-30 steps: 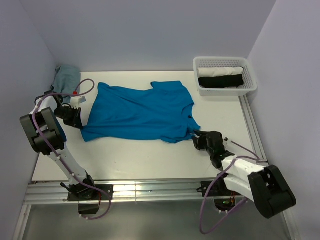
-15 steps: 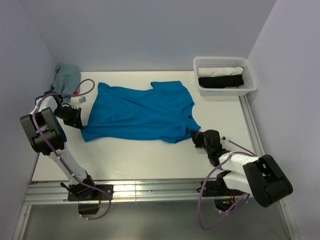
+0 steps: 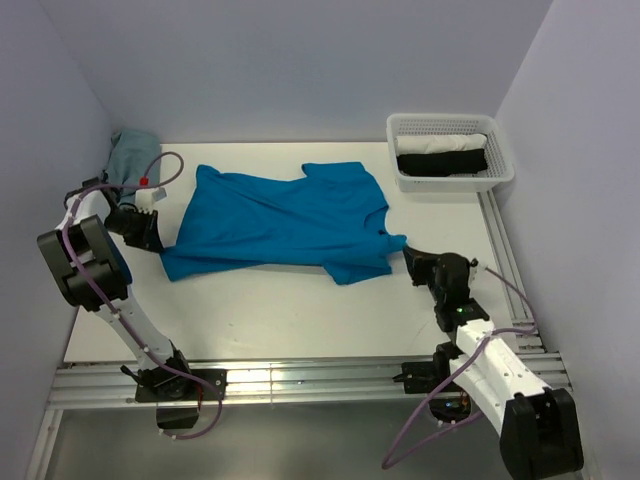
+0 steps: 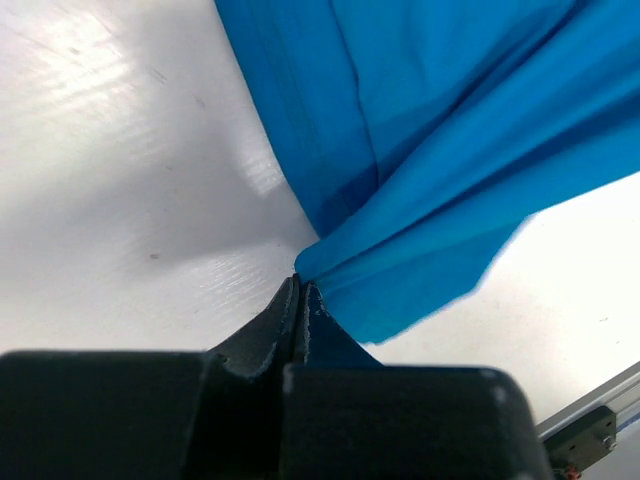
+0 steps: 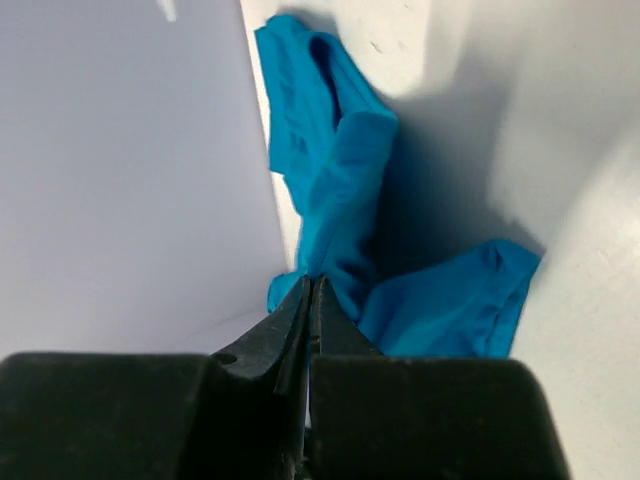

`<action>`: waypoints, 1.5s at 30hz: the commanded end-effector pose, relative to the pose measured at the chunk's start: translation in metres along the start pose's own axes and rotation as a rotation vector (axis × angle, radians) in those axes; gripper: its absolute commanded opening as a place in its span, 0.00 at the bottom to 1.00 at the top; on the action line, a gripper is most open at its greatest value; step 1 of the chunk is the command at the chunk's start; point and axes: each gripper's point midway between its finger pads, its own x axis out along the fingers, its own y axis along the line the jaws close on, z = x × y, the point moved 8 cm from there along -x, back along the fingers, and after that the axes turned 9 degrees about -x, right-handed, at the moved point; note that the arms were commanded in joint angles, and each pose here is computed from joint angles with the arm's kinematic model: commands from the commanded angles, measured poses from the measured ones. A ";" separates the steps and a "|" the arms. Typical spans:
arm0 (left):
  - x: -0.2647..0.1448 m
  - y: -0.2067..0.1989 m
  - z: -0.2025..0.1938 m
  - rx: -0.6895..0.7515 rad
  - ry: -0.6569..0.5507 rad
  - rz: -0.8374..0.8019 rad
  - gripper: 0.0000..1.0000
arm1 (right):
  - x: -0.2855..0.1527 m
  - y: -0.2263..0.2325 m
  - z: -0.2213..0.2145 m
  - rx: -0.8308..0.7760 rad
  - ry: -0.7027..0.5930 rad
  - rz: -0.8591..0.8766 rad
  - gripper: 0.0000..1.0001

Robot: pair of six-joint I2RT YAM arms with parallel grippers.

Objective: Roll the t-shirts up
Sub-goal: Flatten the tshirt

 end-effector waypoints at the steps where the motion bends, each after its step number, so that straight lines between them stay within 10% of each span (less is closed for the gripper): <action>1: -0.042 -0.010 0.022 0.052 -0.159 -0.001 0.00 | -0.011 0.045 0.011 -0.237 -0.013 0.047 0.00; 12: -0.153 -0.068 0.021 0.273 -0.587 -0.088 0.00 | -0.105 0.219 0.027 -1.033 -0.019 0.295 0.00; 22: -0.273 -0.094 0.045 0.142 -1.232 0.022 0.00 | -0.189 0.351 0.051 -1.212 -0.315 0.486 0.00; 29: -0.318 -0.077 0.079 -0.022 -1.305 0.040 0.00 | -0.189 0.387 0.052 -1.219 -0.281 0.522 0.00; 40: -0.371 -0.149 0.047 0.264 -1.348 -0.051 0.00 | -0.245 0.368 0.045 -1.216 -0.290 0.662 0.00; 45: -0.374 -0.123 0.086 0.135 -1.243 -0.176 0.00 | -0.189 0.382 0.034 -1.199 -0.071 0.612 0.00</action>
